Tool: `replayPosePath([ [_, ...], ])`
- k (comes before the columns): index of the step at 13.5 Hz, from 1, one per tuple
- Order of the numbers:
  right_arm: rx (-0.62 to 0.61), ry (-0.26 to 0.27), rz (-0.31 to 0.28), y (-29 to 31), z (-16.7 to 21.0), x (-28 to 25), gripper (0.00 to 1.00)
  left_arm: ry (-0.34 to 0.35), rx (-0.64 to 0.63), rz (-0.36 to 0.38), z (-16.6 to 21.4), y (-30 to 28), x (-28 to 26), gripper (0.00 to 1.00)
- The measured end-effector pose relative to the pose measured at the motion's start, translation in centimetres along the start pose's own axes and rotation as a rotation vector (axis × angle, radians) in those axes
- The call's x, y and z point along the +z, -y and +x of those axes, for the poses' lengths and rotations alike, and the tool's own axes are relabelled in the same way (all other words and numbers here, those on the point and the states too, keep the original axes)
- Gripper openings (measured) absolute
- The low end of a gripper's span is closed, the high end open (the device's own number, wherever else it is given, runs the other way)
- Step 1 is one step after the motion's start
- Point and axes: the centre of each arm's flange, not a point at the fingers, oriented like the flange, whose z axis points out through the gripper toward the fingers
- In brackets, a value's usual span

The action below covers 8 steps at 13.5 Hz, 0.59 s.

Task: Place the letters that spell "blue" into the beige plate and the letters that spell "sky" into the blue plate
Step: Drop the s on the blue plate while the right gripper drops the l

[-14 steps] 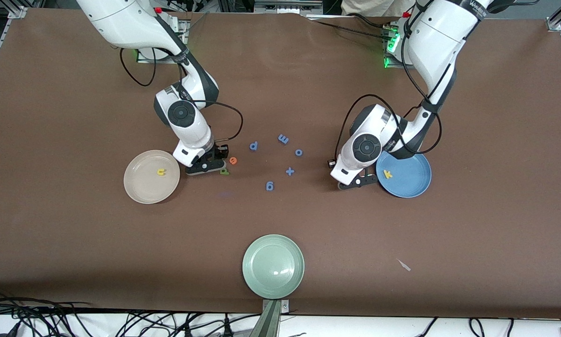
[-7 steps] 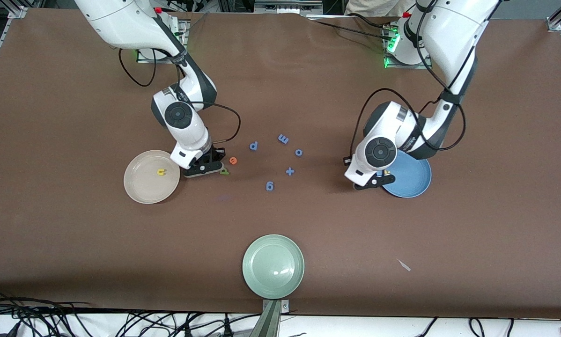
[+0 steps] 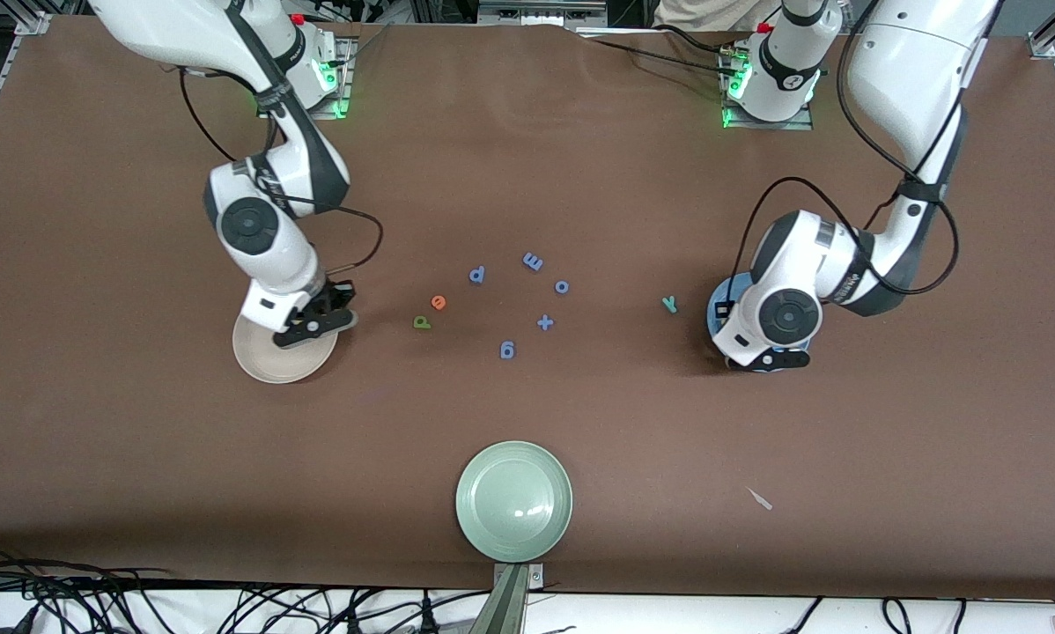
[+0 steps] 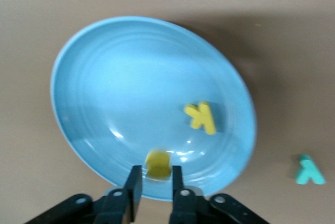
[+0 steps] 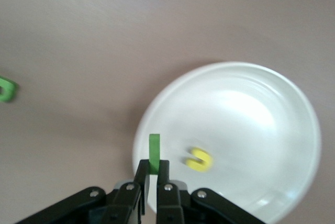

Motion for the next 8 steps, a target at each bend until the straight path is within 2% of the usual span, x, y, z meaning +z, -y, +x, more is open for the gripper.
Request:
replayPosePath([
  [2,0.000,0.011,0.000,-0.9,-1.4,1.0,0.10,0.006,0.001,-0.015,0.0,0.1,0.0,0.57],
  [3,-0.003,0.008,0.003,-0.7,-1.8,1.6,0.15,0.021,-0.002,-0.052,-0.3,-0.8,-0.1,0.66],
  [4,-0.006,0.006,0.004,-0.5,-2.1,2.0,0.15,0.044,-0.010,-0.107,-0.7,-1.8,-0.3,0.77],
  [6,-0.006,0.003,0.005,-0.5,-2.1,2.0,0.30,0.067,-0.025,-0.193,-1.2,-3.5,-0.7,0.96],
  [8,0.007,-0.008,0.006,-0.4,-1.9,1.6,0.51,0.057,-0.055,-0.230,-1.7,-5.2,-1.1,1.00],
])
